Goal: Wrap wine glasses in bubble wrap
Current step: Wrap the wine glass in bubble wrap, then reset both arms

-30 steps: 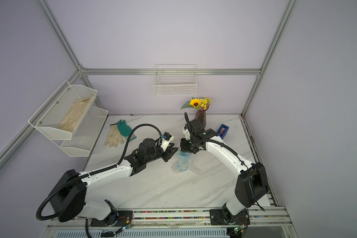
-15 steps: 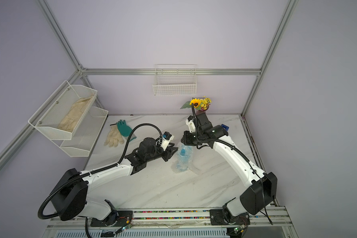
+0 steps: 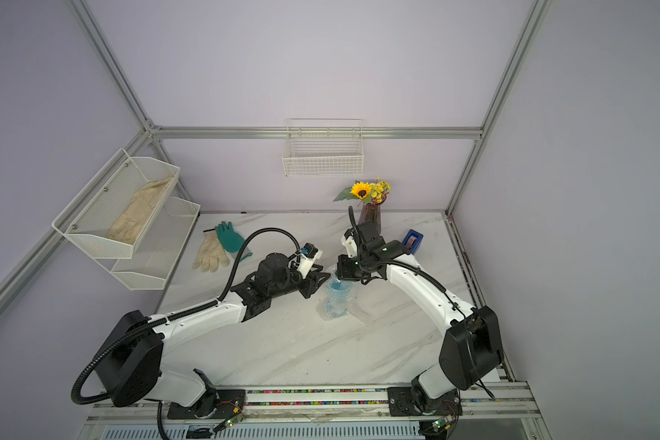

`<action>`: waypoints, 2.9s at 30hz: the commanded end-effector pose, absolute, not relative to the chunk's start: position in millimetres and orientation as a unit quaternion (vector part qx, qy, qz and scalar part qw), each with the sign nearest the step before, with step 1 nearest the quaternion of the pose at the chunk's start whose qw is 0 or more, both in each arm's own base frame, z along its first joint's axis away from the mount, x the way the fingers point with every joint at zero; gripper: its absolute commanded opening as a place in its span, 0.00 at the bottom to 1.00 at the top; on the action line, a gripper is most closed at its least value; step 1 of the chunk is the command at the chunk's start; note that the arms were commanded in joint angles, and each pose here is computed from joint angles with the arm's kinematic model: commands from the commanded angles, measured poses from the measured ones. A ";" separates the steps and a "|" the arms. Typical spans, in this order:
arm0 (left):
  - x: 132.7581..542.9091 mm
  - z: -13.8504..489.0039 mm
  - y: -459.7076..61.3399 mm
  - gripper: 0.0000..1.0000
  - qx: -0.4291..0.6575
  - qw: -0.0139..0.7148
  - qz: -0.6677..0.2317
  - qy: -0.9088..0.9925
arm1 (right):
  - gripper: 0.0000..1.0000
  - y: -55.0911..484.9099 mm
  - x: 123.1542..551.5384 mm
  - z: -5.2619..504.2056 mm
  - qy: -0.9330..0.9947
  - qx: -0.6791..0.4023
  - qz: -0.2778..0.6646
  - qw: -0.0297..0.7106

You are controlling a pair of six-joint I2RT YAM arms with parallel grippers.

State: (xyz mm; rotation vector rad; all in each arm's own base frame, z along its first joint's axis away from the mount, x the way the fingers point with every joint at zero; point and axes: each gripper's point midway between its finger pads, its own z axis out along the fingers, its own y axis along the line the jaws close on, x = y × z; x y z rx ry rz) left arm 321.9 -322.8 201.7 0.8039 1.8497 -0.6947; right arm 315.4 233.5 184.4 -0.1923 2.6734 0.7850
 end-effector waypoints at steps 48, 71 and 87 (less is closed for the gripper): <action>374.2 264.6 -23.2 1.00 -0.110 0.613 0.127 0.772 | 0.89 19.1 401.5 275.4 0.760 0.153 0.050 0.630; 366.2 152.1 51.8 1.00 -0.115 0.651 0.105 0.743 | 0.97 -11.2 409.2 145.3 0.688 0.071 0.001 0.722; 394.6 114.7 51.5 1.00 -0.098 0.610 0.113 0.778 | 0.97 -17.8 435.2 132.9 0.724 0.099 -0.034 0.682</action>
